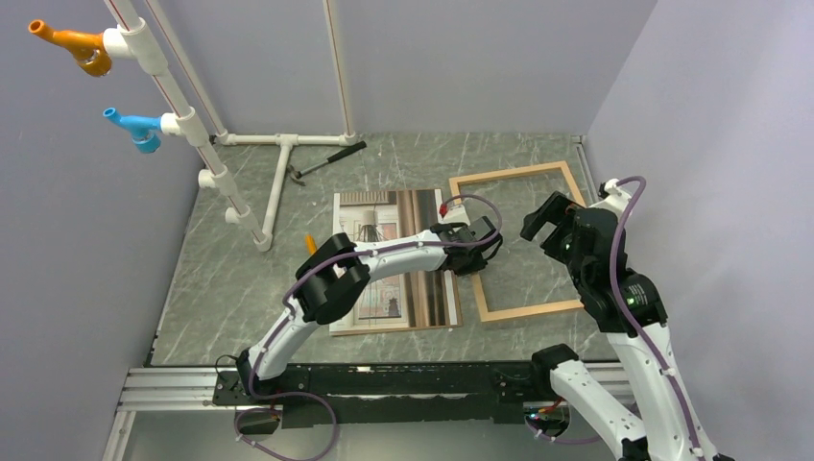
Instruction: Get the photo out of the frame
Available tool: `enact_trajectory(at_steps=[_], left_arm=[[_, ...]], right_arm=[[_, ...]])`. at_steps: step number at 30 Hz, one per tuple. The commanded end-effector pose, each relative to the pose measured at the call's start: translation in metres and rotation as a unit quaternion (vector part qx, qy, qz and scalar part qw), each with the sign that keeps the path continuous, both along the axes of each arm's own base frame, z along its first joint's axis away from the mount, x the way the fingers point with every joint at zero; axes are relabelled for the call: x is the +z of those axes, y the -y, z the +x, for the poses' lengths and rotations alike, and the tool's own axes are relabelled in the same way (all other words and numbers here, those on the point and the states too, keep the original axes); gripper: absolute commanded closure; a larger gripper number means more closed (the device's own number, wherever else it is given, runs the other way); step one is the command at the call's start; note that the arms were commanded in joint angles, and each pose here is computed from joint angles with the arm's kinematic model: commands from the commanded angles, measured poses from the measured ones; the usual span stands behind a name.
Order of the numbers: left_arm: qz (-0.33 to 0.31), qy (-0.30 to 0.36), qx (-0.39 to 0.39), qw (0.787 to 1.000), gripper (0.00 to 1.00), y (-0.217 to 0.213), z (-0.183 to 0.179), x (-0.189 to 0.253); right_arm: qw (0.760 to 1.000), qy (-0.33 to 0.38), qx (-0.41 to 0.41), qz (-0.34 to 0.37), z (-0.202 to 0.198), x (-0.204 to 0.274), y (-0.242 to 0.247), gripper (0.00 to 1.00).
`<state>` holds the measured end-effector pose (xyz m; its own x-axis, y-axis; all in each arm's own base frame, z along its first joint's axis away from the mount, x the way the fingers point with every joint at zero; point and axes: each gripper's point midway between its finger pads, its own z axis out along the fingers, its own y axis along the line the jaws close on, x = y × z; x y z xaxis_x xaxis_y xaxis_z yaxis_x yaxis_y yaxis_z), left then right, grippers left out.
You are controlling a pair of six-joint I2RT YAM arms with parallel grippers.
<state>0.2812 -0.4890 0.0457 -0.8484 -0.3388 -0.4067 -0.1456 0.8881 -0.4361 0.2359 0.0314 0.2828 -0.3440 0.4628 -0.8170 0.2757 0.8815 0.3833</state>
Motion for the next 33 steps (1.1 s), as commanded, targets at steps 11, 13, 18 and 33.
enact_trajectory(at_steps=[11, 13, 18, 33], left_arm=[[-0.099, 0.048, -0.064, 0.992, 0.65, 0.047, 0.004, 0.045], [-0.099, 0.051, -0.077, 0.991, 0.55, 0.047, 0.003, 0.048], [-0.111, 0.044, -0.098, 0.988, 0.39, 0.046, 0.000, 0.056], [-0.120, 0.133, -0.212, 0.961, 0.29, -0.069, -0.051, 0.117]], right_arm=[[0.999, -0.009, 0.046, -0.015, -0.009, -0.012, -0.008, 0.00], [0.998, -0.008, 0.054, -0.014, -0.011, -0.014, -0.010, 0.00], [0.998, -0.023, 0.062, -0.016, -0.013, -0.027, -0.012, 0.00], [0.976, -0.087, 0.197, 0.014, -0.012, -0.085, -0.061, 0.04]])
